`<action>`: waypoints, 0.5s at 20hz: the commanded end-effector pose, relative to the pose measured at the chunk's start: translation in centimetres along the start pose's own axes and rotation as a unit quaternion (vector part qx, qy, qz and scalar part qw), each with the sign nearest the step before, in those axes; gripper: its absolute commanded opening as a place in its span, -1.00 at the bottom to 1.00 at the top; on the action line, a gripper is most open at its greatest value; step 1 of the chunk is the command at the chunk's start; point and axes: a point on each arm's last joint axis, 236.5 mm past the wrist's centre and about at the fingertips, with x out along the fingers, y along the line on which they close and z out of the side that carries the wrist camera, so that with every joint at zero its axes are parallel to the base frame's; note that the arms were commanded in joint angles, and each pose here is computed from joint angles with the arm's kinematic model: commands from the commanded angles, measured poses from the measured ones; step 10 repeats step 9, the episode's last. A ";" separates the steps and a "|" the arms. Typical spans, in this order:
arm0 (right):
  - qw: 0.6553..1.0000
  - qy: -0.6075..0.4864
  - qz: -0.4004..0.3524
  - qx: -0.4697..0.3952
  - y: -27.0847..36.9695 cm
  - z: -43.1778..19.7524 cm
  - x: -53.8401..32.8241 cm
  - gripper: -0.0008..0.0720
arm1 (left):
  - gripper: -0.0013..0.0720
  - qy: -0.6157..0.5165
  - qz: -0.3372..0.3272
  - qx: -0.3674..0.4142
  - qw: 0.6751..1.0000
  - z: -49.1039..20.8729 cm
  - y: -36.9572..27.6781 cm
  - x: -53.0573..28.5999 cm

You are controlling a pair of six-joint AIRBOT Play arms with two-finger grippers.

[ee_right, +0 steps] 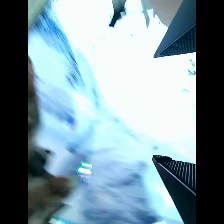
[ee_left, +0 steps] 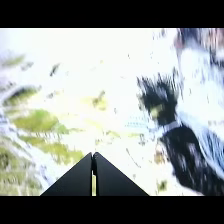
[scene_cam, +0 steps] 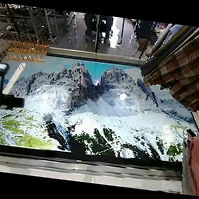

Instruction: Fold the clothes and pants, and hang the long-sleeved shirts on hangers.

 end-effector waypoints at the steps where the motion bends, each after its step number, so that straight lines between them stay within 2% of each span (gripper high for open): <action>1: 0.974 0.126 0.016 -0.187 8.5 -8.1 6.9 0.92 | -0.93 -0.149 0.010 -0.034 0.988 6.6 1.1 -1.9; 2: 0.962 0.115 -0.004 -0.247 9.6 -8.3 8.4 0.74 | -0.93 -0.151 0.010 -0.034 0.988 6.7 1.1 -2.0; 3: 0.943 0.078 -0.026 -0.324 10.9 -7.2 9.5 0.24 | -0.93 -0.151 0.010 -0.033 0.988 6.7 1.1 -2.0; 4: 0.920 0.038 -0.038 -0.389 12.4 -5.8 10.1 -0.55 | -0.93 -0.152 0.010 -0.033 0.988 6.7 1.1 -2.0; 5: 0.896 -0.005 -0.040 -0.443 14.3 -4.4 10.4 -0.85 | -0.94 -0.152 0.010 -0.033 0.988 6.7 1.1 -2.0; 6: 0.881 -0.053 -0.033 -0.470 16.3 -2.9 10.5 -0.93 | -0.93 -0.152 0.010 -0.033 0.988 6.7 1.1 -2.0; 9: 0.865 -0.166 -0.012 -0.474 20.9 0.5 9.7 -0.93 | -0.94 -0.152 0.010 -0.033 0.988 6.7 1.1 -2.0; 10: 0.865 -0.166 -0.012 -0.474 20.9 0.5 9.7 -0.93 | -0.94 -0.152 0.010 -0.033 0.988 6.7 1.1 -2.0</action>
